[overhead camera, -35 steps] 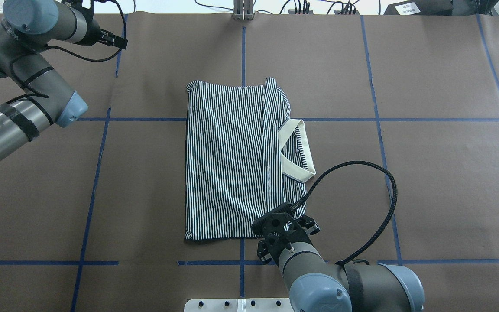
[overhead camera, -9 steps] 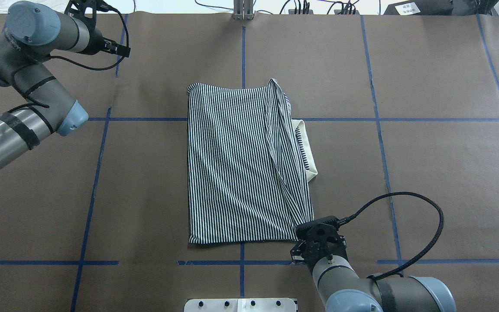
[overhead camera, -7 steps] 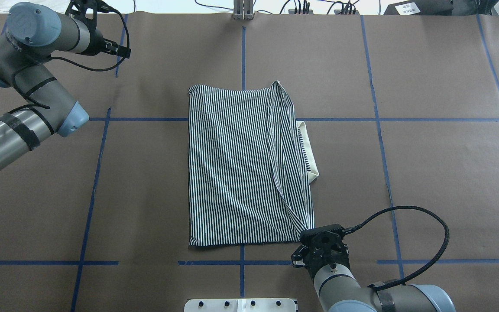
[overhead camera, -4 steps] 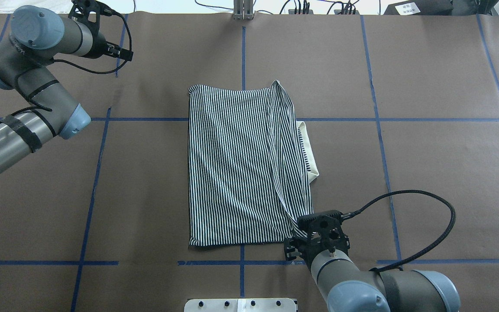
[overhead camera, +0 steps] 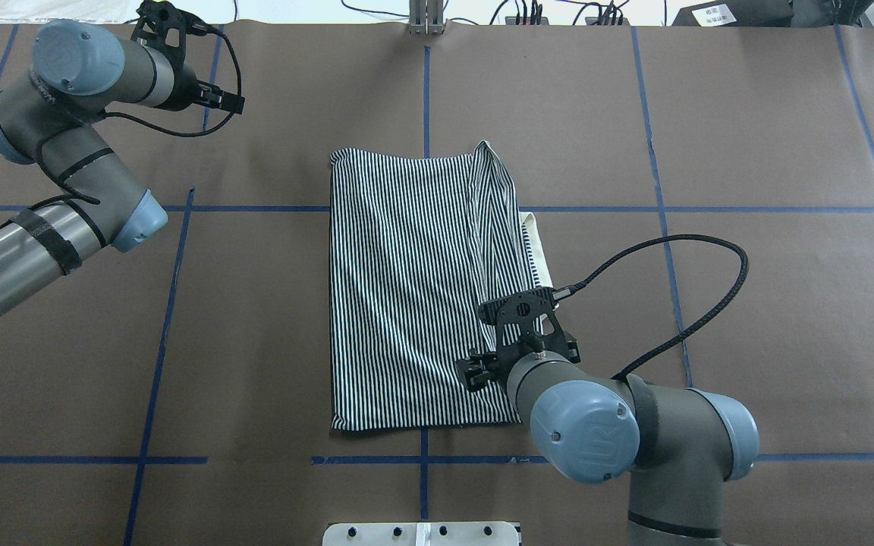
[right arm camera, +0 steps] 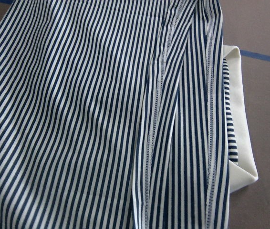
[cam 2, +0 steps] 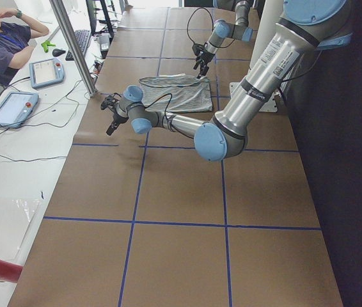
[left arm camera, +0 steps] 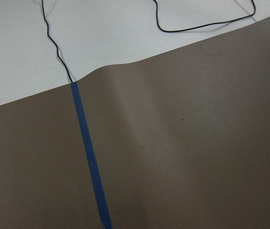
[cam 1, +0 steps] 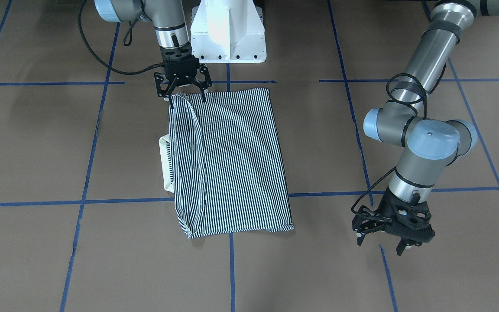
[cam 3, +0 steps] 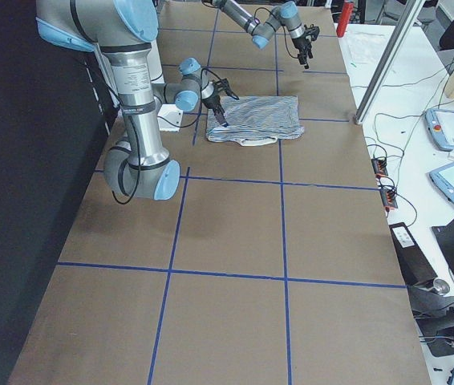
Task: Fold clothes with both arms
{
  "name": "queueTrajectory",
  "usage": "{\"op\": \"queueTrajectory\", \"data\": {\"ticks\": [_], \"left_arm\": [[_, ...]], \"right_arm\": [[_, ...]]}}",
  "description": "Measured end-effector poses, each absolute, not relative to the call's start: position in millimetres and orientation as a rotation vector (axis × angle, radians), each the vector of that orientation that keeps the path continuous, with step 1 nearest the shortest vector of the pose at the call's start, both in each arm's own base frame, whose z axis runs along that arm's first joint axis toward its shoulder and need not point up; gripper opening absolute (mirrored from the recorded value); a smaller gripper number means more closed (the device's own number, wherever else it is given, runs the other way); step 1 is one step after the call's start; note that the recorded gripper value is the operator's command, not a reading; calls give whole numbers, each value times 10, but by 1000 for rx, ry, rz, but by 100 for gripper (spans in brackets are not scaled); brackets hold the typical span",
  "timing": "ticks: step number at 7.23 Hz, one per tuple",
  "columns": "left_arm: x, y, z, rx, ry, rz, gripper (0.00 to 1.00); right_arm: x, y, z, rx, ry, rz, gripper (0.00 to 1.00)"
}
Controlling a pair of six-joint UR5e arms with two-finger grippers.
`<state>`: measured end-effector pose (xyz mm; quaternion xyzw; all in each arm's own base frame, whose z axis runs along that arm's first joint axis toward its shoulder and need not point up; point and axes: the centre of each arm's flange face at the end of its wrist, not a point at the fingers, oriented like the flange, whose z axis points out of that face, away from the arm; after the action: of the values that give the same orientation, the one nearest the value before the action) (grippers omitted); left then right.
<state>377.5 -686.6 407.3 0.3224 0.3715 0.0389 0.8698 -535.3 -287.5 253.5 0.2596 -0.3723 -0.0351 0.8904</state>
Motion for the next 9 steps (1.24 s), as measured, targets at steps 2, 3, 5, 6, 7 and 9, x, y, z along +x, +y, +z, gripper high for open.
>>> {"op": "queueTrajectory", "data": {"ticks": [2, 3, 5, 6, 7, 9], "left_arm": [[3824, -6828, 4025, 672, 791, 74, 100], [3829, -6821, 4025, 671, 792, 73, 100], [3824, -6792, 4058, 668, 792, 74, 100], [3825, -6781, 4067, 667, 792, 74, 100], [3827, -6776, 4075, 666, 792, 75, 100], [3828, -6771, 4083, 665, 791, 75, 100]], "right_arm": [[-5432, -2985, 2413, 497, -736, -156, 41], [-5485, -2980, 2421, 483, -708, -193, 41], [-5571, -2900, 2486, 470, -655, -265, 41], [-5604, -2835, 2521, 459, -645, -287, 40], [-5632, -2776, 2548, 445, -644, -304, 33], [-5650, -2724, 2593, 430, -643, -317, 33]]}}
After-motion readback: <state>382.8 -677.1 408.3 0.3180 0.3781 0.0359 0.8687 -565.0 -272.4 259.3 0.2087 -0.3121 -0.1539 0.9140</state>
